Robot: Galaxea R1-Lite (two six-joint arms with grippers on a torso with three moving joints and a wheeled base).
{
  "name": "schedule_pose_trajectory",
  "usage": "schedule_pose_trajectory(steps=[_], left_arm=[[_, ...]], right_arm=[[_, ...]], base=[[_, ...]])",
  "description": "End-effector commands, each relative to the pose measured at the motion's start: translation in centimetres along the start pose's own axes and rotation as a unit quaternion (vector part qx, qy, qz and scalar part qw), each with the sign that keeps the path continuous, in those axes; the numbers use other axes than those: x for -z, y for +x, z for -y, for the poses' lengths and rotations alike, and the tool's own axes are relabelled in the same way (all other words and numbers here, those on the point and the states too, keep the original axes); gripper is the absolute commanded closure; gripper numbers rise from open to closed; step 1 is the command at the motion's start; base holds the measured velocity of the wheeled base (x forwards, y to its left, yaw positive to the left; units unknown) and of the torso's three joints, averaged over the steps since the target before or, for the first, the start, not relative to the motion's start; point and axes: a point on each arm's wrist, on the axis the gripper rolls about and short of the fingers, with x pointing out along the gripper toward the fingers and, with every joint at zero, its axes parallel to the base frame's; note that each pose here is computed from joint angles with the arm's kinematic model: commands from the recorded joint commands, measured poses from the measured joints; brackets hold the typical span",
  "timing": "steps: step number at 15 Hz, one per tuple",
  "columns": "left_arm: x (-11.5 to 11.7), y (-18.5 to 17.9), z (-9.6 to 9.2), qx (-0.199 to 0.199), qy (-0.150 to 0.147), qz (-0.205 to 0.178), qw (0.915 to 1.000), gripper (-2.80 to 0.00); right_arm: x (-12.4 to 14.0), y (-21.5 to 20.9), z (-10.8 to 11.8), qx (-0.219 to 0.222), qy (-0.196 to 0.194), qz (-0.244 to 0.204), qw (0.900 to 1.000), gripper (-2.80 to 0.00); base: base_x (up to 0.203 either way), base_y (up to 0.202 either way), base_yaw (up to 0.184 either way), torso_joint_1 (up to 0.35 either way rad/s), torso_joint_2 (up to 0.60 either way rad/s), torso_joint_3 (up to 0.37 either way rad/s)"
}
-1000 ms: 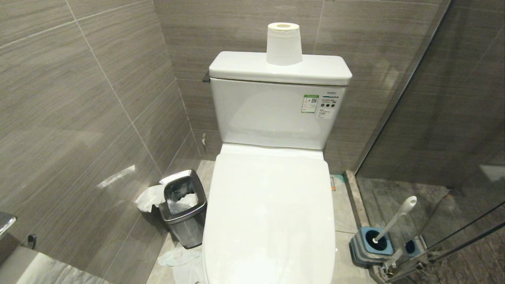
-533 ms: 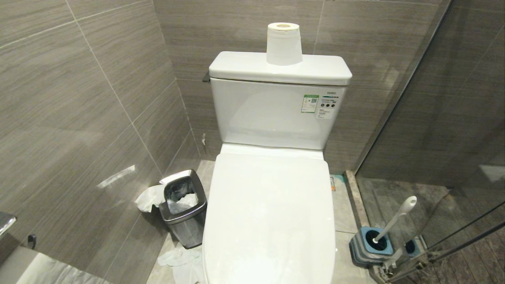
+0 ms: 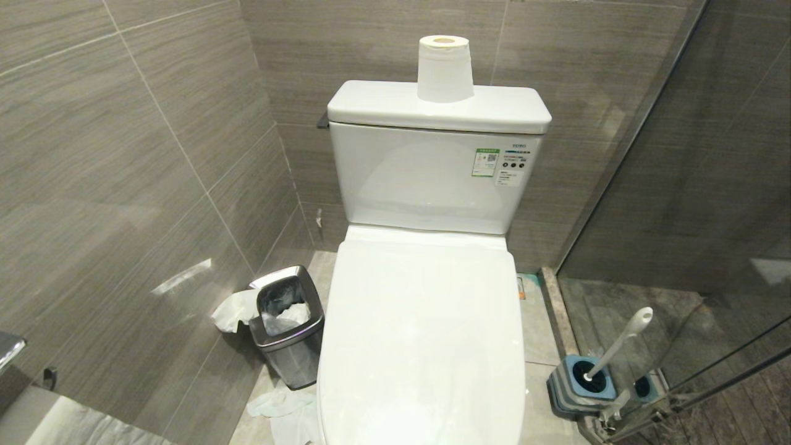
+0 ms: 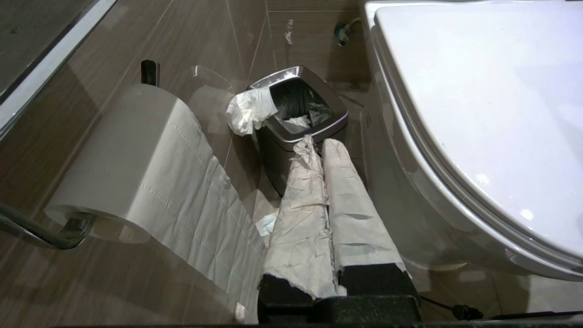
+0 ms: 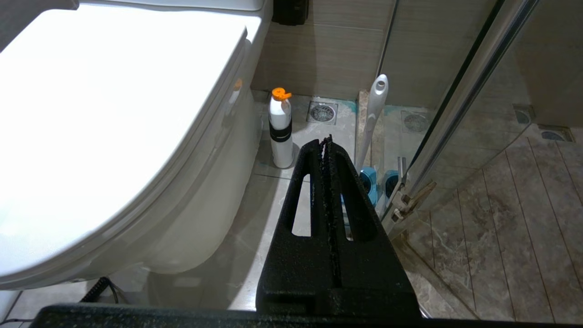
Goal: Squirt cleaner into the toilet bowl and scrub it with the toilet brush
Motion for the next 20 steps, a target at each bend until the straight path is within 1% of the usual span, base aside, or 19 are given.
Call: schedule_pose_trajectory(steps=[1, 20], left_arm=[[0.08, 0.02, 0.0, 0.0, 0.0, -0.001, 1.0, 0.0], [0.08, 0.02, 0.0, 0.0, 0.0, -0.001, 1.0, 0.0]], right_arm=[[0.0, 0.0, 0.0, 0.0, 0.0, 0.0, 1.0, 0.0], [0.0, 0.0, 0.0, 0.0, 0.0, 0.0, 1.0, 0.0]], base=[[0.0, 0.0, 0.0, 0.0, 0.0, 0.0], [0.0, 0.0, 0.0, 0.0, 0.0, 0.0]])
